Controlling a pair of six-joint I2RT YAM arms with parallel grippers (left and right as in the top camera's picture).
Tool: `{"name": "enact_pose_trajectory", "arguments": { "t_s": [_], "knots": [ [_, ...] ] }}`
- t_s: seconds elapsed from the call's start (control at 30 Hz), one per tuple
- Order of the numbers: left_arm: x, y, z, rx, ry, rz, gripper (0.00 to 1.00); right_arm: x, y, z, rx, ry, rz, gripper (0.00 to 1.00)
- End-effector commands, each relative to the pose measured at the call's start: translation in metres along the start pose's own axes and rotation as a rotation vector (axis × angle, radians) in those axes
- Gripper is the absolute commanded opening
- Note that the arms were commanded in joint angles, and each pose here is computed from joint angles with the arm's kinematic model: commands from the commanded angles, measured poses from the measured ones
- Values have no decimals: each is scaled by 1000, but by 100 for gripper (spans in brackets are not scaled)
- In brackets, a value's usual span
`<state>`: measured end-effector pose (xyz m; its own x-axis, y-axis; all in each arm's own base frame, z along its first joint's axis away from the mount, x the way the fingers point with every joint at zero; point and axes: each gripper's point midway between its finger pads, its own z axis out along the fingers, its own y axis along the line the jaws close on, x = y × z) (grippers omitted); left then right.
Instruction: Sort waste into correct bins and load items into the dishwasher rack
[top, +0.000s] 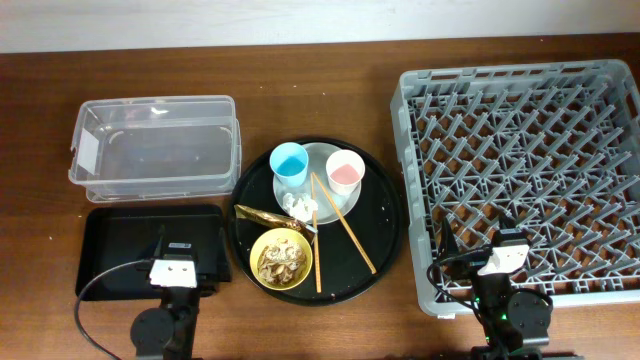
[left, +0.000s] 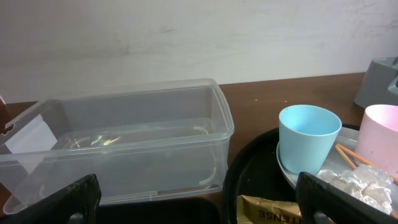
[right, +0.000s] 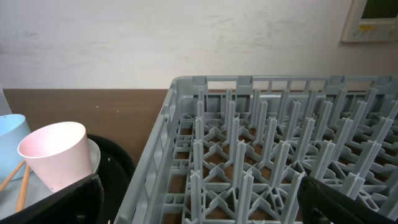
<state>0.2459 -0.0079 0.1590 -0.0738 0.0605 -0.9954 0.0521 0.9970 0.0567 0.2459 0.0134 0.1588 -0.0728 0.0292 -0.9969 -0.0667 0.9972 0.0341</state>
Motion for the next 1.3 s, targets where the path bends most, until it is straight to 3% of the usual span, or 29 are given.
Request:
{"name": "enact_pose_trajectory", "arguments": {
  "t_s": [0.0,0.1,0.27,0.57,0.83,1.03,1.1,1.13,1.17,1.23,1.27],
  "knots": [
    [3,1,0,-4,3,11,99,2,0,0,3,4,11,98],
    [-10,-28,-3,168,-38,14,99,2,0,0,3,4,11,98],
    [-23,-46,-13,281,-16,-96,99,2,0,0,3,4,11,98],
    [-71,-48,-40,299,50,-109,99,2,0,0,3,4,11,99],
    [-113,-65,-5,434,469,-229,99,2,0,0,3,4,11,98],
    [-104,-64,13,431,564,-255,98,2,0,0,3,4,11,98],
    [-104,-64,13,431,566,-256,49,2,0,0,3,4,11,98],
    [-103,-64,12,431,572,-257,30,2,0,0,3,4,11,99],
    [-102,-64,12,431,575,-258,24,2,0,0,3,4,11,98],
    [-99,-63,11,409,599,-298,2,2,0,0,3,4,11,98],
    [-95,-59,11,361,626,-358,1,2,0,0,3,4,11,98]
  ]
}}
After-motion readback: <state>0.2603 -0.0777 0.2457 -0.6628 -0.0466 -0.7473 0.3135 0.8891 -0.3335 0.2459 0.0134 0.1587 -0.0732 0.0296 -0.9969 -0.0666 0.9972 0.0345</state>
